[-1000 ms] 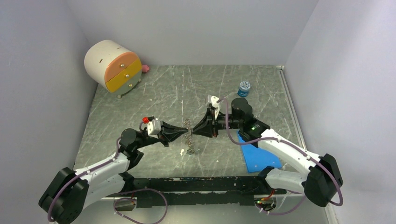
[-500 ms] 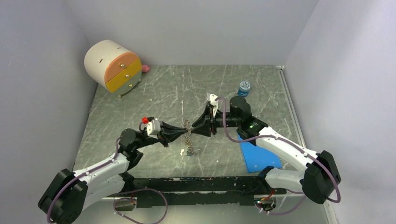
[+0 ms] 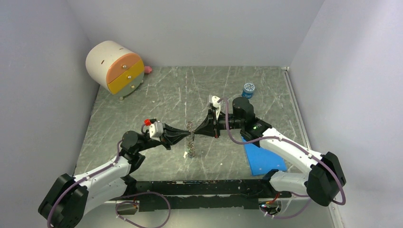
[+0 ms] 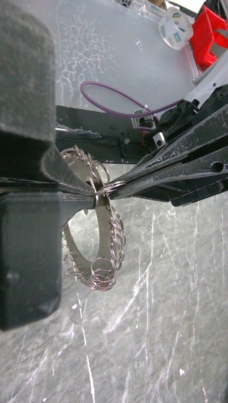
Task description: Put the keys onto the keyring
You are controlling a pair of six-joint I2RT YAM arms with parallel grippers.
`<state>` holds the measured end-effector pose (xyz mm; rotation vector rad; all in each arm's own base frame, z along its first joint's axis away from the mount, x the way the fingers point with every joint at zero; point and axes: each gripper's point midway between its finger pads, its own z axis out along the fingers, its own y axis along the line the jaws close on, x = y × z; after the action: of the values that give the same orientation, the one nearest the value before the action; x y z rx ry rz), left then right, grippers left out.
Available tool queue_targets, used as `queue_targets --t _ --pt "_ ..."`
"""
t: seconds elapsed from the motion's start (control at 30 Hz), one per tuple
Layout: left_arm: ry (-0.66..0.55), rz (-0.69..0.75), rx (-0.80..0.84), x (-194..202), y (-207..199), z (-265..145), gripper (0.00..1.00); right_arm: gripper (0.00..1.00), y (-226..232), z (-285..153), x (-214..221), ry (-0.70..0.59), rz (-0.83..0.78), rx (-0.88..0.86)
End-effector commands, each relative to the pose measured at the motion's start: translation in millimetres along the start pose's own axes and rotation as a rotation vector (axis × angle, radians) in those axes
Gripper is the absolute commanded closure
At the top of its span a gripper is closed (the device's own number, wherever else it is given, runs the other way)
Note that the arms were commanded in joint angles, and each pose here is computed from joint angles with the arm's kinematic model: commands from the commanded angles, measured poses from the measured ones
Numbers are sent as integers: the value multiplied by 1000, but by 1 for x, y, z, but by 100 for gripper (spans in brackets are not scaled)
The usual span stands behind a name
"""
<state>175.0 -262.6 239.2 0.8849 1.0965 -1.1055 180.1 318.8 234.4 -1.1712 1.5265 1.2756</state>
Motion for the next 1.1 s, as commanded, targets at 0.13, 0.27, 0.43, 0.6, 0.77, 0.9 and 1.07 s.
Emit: queue_targets --t 0.13,0.27,0.43,0.6,0.77,0.9,1.07 --pt "-87 72 21 -30 -4 3 97 100 -1 2 6 15 -24 -21" --pt "-88 76 19 -30 -4 3 97 100 -4 4 18 40 1 -18" --pt "-99 78 16 -31 -4 2 98 100 -7 6 29 61 25 -17" --pt "-96 76 23 -30 -4 3 97 100 -7 11 29 67 34 -53" --pt "-85 70 21 -26 -3 3 97 100 -5 15 23 60 27 -92" --pt "-74 63 19 -22 -2 3 97 100 -2 16 16 37 23 -108" --pt "-53 58 8 -16 -1 1 98 93 -4 15 11 32 11 -86"
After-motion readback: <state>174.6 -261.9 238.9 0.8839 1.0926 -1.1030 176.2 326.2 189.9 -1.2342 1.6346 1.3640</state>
